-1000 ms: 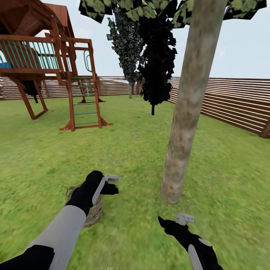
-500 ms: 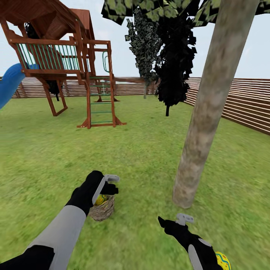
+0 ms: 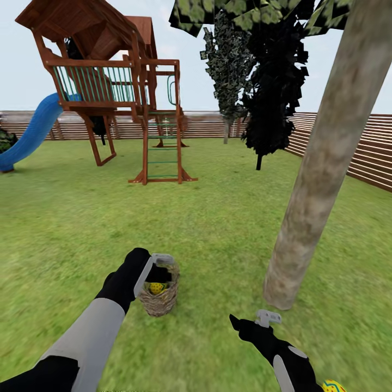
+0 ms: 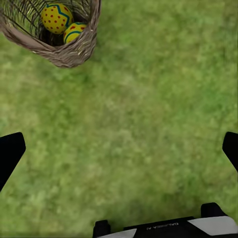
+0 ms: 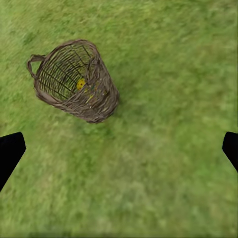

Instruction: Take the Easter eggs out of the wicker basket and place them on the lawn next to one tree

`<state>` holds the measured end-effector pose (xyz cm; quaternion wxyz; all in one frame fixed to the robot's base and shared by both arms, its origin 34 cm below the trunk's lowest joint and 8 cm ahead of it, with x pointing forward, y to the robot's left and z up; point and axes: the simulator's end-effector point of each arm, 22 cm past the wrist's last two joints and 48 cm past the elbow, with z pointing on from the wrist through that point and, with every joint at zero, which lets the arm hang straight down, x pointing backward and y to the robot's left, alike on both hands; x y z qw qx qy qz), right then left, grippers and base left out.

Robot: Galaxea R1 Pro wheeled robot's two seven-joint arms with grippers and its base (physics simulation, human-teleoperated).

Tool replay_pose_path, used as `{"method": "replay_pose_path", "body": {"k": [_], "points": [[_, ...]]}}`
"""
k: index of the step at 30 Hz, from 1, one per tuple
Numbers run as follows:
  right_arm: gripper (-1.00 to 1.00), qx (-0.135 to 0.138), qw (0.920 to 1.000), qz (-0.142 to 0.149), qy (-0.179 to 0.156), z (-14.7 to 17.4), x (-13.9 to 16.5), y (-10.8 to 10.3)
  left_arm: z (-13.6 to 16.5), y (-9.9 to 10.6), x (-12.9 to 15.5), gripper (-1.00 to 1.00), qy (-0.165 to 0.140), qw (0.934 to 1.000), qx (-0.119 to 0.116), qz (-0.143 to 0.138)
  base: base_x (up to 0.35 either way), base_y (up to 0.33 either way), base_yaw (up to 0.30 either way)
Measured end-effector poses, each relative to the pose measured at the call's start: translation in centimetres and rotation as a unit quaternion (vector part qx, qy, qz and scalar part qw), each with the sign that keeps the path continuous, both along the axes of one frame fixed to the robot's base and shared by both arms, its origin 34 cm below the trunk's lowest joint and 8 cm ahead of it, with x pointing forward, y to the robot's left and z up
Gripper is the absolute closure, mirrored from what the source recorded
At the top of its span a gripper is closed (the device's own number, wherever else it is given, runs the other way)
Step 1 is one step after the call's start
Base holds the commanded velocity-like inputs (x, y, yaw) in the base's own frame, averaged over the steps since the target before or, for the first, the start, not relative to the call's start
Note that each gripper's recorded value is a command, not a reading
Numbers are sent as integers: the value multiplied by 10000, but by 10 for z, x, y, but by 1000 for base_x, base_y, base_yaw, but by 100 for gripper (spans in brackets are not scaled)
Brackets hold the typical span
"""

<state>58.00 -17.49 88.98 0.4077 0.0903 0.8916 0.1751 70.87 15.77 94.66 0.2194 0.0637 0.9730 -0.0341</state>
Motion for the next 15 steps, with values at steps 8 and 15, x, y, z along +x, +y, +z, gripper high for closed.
{"method": "replay_pose_path", "body": {"k": [8, 15], "points": [[-100, 1, 10000, 1, 8, 0, 0, 0, 0, 0, 0, -100, -2, 10000, 3, 2, 0, 0, 17], [-100, 4, 10000, 1, 8, 0, 0, 0, 0, 1, 0, -100, -1, 10000, 3, 2, 0, 0, 1]]}}
